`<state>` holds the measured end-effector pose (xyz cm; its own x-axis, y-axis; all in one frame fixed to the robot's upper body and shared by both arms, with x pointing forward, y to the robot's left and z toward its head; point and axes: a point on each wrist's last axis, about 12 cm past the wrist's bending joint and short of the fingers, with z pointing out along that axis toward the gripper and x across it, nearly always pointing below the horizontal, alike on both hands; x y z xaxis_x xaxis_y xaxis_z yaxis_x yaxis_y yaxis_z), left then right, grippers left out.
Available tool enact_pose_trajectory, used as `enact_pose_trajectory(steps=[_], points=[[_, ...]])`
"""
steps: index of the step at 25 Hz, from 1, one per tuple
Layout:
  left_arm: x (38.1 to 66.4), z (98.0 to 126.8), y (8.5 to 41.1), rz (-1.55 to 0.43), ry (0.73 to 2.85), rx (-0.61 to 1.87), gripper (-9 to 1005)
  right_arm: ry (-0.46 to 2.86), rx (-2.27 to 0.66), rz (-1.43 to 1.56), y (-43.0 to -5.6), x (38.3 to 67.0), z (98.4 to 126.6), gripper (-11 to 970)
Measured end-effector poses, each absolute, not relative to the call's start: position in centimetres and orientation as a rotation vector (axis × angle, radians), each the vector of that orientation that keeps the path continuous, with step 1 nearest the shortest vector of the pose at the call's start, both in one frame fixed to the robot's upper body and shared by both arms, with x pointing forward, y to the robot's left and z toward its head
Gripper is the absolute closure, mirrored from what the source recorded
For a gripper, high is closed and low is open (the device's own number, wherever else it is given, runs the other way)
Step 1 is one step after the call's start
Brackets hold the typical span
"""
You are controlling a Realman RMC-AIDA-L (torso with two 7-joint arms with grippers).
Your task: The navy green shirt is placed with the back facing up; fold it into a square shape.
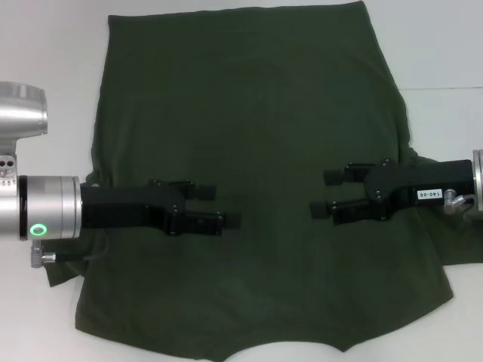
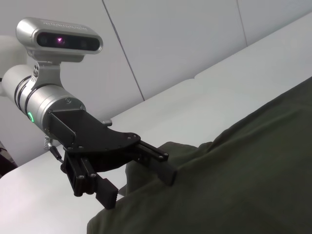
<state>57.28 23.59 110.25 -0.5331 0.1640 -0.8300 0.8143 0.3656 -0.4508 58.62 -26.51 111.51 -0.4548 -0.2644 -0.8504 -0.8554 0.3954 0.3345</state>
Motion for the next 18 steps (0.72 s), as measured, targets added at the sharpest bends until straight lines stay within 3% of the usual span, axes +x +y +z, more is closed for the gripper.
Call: enact_pose_trajectory(steps=[18], points=[[57.15,110.04,23.60,-1.183,1.940,0.848,47,1.932,-0.957,1.040,-26.51,58.62,111.50,25]])
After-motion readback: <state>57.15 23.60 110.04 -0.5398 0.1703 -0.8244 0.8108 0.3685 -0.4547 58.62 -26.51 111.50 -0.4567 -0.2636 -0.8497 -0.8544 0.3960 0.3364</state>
